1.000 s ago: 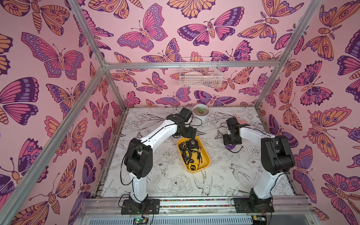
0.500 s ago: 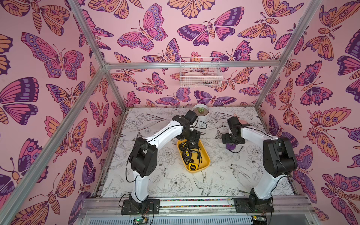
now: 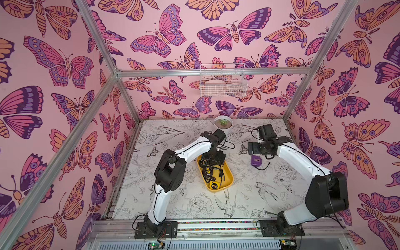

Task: Take the tape measure out of the storage box
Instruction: Pick up the tape measure from the storage box.

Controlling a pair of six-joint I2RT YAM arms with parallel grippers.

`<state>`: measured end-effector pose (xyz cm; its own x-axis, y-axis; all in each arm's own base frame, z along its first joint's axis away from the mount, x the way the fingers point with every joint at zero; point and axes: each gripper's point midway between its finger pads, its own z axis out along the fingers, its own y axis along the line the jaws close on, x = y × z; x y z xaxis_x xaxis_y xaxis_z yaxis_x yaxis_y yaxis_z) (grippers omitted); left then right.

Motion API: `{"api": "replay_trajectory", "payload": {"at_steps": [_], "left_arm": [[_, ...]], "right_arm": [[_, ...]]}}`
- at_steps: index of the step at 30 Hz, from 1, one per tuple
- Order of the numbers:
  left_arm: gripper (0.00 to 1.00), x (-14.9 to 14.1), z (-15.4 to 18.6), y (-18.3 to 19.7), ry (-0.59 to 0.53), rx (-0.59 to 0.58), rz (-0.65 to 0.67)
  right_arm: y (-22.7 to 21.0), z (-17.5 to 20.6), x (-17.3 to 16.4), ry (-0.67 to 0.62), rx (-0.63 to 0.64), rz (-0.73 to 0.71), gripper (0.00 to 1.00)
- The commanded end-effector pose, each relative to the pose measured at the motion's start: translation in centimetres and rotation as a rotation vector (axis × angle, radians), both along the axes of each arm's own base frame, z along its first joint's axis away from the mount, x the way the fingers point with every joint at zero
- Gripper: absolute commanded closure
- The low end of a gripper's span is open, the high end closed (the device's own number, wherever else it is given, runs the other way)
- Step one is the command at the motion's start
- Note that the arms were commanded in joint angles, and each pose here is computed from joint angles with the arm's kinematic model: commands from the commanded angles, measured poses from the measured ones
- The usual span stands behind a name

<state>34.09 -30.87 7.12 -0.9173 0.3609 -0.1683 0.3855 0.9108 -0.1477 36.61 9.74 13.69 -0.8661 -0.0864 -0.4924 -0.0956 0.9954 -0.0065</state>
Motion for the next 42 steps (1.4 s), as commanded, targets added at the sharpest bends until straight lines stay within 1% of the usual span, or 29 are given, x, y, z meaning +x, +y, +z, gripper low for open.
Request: {"api": "replay_trajectory", "payload": {"at_steps": [1, 3, 5, 8, 11, 17, 23, 32, 37, 42], "left_arm": [[0.07, -0.8, 1.4, 0.9, -0.009, 0.037, 0.031], [0.07, -0.7, 1.3, 0.7, -0.010, 0.038, 0.031], [0.07, -0.9, 0.8, 0.6, 0.018, 0.045, 0.032], [0.07, -2.1, 0.2, 0.6, 0.059, 0.051, 0.020], [0.07, -3.2, 0.4, 1.8, 0.072, 0.107, 0.036], [0.06, -4.2, 1.2, 3.0, 0.116, 0.144, 0.148], [0.04, -5.0, -0.2, 3.8, 0.164, 0.181, 0.260], [0.03, -5.0, -1.8, 5.5, 0.164, 0.268, 0.404], [0.04, -5.2, -3.6, 5.5, 0.197, 0.291, 0.438], [0.06, -4.5, -4.3, 4.6, 0.184, 0.243, 0.457]], "right_arm": [[0.4, -0.3, -1.1, 0.030, 0.017, 0.012, 0.01], [0.8, -0.3, -1.1, 0.031, 0.026, 0.021, 0.01], [1.2, -0.2, -1.0, 0.032, 0.032, 0.032, 0.01], [1.7, -0.1, -1.1, 0.032, 0.034, 0.050, 0.01], [2.0, 0.1, -1.2, 0.029, 0.042, 0.060, 0.01], [2.7, 0.3, -1.3, 0.024, 0.061, 0.079, 0.01], [3.5, 1.3, -1.4, -0.006, 0.090, 0.092, 0.01], [3.7, 3.7, -1.9, -0.088, 0.131, 0.116, 0.01], [4.2, 4.5, -2.3, -0.111, 0.160, 0.141, 0.01], [4.3, 4.5, -2.7, -0.106, 0.172, 0.147, 0.01]]}}
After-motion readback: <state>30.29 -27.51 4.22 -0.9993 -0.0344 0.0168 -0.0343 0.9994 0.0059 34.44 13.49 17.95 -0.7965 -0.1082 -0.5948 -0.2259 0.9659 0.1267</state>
